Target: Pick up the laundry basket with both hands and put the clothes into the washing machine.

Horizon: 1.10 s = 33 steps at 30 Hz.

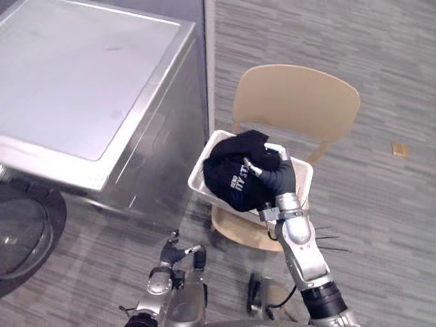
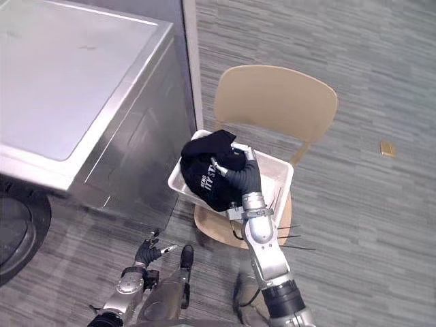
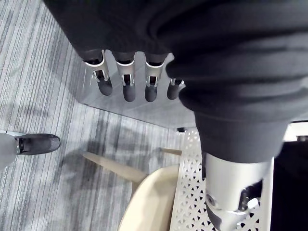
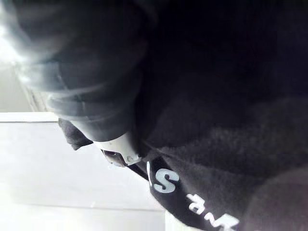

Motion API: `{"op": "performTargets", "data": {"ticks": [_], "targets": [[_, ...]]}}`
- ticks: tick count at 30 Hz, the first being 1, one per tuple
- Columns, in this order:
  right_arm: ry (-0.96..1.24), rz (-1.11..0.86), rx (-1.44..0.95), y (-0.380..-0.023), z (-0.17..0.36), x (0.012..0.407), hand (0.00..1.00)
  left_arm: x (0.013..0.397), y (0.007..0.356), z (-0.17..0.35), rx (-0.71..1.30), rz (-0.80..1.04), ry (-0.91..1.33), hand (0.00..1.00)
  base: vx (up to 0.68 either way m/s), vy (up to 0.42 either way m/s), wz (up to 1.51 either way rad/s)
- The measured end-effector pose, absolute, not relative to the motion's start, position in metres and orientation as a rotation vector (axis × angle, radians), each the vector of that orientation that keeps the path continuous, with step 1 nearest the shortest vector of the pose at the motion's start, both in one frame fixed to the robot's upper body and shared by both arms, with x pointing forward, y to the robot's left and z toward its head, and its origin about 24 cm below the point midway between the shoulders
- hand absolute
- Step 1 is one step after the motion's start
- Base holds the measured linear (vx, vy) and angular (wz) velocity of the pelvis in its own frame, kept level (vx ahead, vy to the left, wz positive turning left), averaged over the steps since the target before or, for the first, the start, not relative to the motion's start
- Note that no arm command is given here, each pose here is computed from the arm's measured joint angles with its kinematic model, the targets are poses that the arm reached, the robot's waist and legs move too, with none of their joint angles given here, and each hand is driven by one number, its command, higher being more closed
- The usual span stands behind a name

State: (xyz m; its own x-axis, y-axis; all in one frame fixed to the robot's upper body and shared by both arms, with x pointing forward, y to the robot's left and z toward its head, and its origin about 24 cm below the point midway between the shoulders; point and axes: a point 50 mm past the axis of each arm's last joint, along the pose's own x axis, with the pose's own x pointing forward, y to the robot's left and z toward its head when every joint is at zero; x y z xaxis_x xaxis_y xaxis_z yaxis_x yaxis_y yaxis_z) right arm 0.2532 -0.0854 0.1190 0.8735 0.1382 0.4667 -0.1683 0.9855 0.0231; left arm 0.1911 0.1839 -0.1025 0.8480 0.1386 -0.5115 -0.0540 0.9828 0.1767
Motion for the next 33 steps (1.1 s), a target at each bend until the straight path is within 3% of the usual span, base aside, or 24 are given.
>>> {"op": "performTargets", "data": {"ticks": [4, 8, 16, 20, 28, 29, 33], "targets": [[-0.512, 0.208, 0.048, -0.078, 0.124, 0.253, 1.00, 0.192, 0.185, -0.081, 0.125, 0.146, 0.420, 0.00, -0.23, -0.256, 0.51], [-0.414, 0.207, 0.029, -0.087, 0.105, 0.267, 1.00, 0.181, 0.159, -0.060, -0.074, 0.171, 0.312, 0.00, -0.29, -0.187, 0.61], [-0.433, 0.216, 0.115, -0.090, 0.119, 0.282, 1.00, 0.219, 0.147, 0.021, -0.082, 0.092, -0.108, 0.00, -0.20, -0.036, 0.90], [-0.518, 0.296, 0.174, -0.068, 0.147, 0.289, 1.00, 0.247, 0.111, 0.055, 0.028, -0.052, -0.273, 0.00, -0.09, 0.090, 0.44], [-0.430, 0.703, 0.400, 0.022, 0.153, 0.262, 1.00, 0.262, 0.100, 0.069, 0.181, -0.076, -0.362, 0.00, -0.09, 0.097, -0.13], [-0.405, 0.717, 0.420, 0.024, 0.150, 0.261, 1.00, 0.265, 0.100, 0.067, 0.192, -0.071, -0.352, 1.00, -0.07, -0.001, -0.11], [-0.285, 0.737, 0.501, 0.028, 0.134, 0.263, 1.00, 0.270, 0.102, 0.057, 0.277, -0.051, -0.310, 1.00, -0.04, -0.041, -0.13]]}}
